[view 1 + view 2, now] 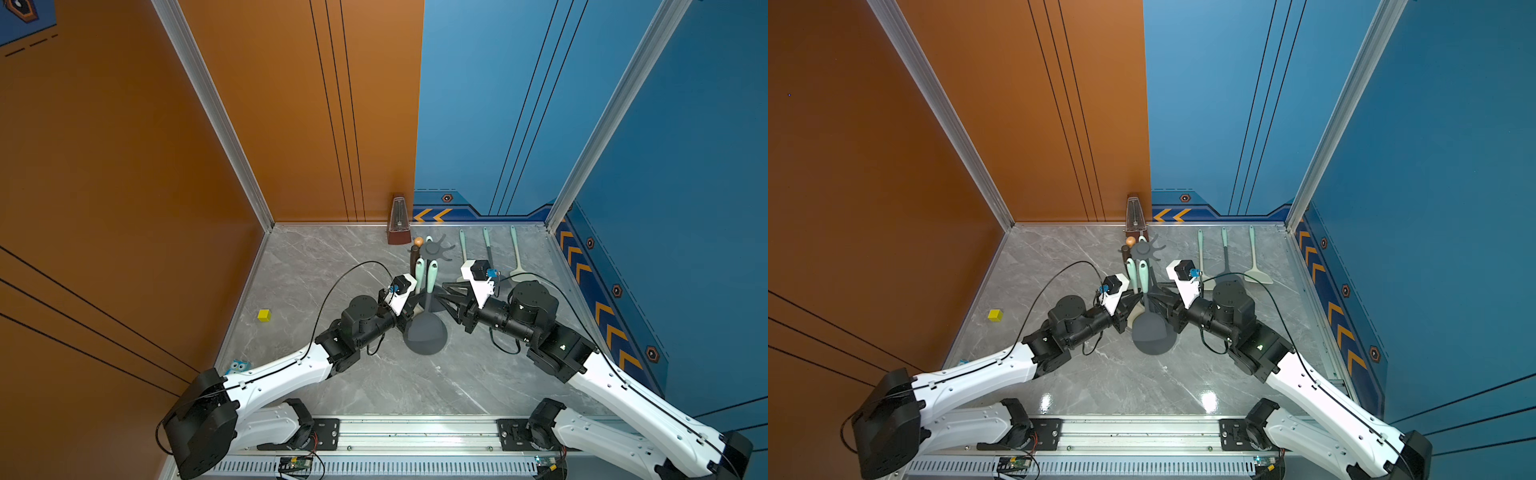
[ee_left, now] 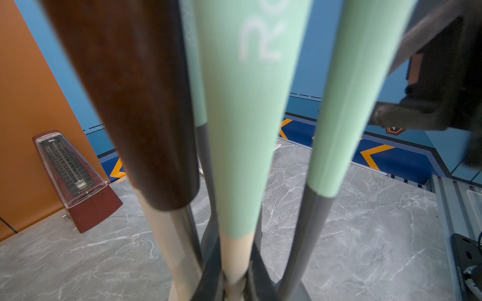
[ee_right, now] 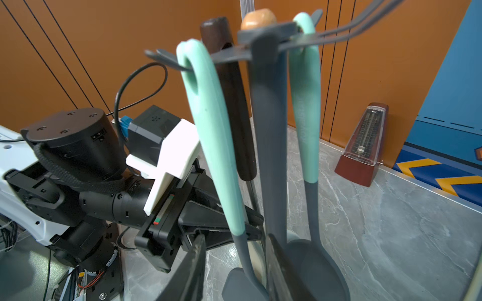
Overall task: Take the spatula off the kitchen utensil rack
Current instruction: Take off the spatula from the rack.
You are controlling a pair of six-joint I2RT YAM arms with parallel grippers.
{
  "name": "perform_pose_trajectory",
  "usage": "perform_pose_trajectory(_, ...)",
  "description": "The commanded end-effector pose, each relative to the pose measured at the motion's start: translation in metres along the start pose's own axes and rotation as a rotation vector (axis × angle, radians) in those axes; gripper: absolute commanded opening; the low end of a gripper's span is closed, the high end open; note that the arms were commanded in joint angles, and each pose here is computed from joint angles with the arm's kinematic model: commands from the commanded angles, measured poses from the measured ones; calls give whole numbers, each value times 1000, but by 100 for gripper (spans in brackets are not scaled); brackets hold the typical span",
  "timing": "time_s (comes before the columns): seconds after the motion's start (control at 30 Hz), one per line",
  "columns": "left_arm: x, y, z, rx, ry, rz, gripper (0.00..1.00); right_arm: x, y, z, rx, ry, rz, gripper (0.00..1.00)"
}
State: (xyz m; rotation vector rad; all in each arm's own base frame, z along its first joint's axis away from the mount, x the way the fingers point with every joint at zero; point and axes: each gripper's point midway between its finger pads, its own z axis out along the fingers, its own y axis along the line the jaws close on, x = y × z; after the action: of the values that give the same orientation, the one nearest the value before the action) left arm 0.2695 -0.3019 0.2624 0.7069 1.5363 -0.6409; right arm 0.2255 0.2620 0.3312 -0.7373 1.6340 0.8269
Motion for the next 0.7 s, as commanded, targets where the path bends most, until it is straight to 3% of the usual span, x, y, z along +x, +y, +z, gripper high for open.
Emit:
perform_pose_trajectory(0.0,4,7,3,-44,26,-18,10,-23,5,0,-11,-57,-49,39)
perform_pose_trajectory(0.67,5,6,5,-41,30,-14,10,-14,2,19,23,-41,-101,37)
